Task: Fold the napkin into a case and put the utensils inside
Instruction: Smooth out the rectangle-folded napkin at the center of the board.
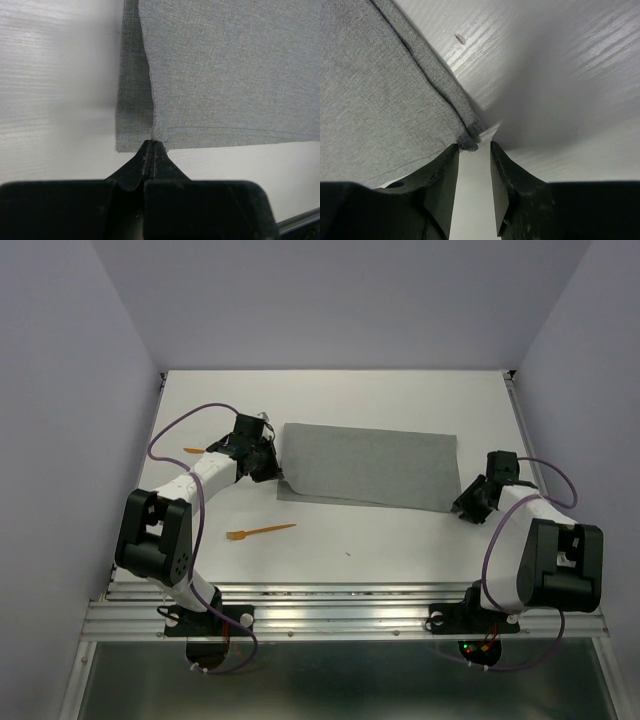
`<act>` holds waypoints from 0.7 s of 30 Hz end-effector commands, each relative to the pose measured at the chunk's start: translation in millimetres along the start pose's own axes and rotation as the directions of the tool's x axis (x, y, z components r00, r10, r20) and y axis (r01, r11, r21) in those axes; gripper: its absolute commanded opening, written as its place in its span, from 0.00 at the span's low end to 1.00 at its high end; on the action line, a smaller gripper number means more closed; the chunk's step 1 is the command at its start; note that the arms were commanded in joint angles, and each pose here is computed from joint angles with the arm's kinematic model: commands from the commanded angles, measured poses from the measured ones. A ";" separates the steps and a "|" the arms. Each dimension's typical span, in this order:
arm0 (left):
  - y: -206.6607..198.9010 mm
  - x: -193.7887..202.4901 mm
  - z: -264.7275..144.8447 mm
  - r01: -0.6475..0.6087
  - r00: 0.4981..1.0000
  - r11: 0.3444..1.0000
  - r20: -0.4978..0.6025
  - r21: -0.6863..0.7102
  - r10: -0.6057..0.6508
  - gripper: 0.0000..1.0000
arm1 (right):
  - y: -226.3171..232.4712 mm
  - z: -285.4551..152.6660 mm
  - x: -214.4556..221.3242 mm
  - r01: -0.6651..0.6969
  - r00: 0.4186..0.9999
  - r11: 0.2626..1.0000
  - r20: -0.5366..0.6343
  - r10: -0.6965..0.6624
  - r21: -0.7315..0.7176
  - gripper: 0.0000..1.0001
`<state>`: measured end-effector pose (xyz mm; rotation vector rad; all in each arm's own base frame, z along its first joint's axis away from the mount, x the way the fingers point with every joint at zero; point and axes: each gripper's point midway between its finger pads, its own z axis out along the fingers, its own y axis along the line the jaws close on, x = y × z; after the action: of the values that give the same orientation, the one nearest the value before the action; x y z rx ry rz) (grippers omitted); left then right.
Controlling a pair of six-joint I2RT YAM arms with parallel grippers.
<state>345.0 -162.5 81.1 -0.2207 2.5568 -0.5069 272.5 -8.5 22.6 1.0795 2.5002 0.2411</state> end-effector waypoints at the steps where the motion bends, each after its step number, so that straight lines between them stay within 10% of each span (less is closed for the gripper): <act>1: -6.3 -12.8 -3.1 -0.021 0.999 1.000 0.032 0.012 0.020 0.00 | 6.7 3.9 -0.7 0.031 1.000 0.998 -0.005 -0.031 -0.047 0.37; 21: -4.6 -12.0 -1.5 -0.028 0.999 1.000 0.029 0.006 0.028 0.00 | 8.5 5.2 -2.0 0.031 0.999 0.998 -0.004 -0.032 -0.053 0.14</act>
<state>345.0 -162.2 80.7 -0.2158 2.5573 -0.5041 279.4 -2.9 21.0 1.0317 2.5054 0.2958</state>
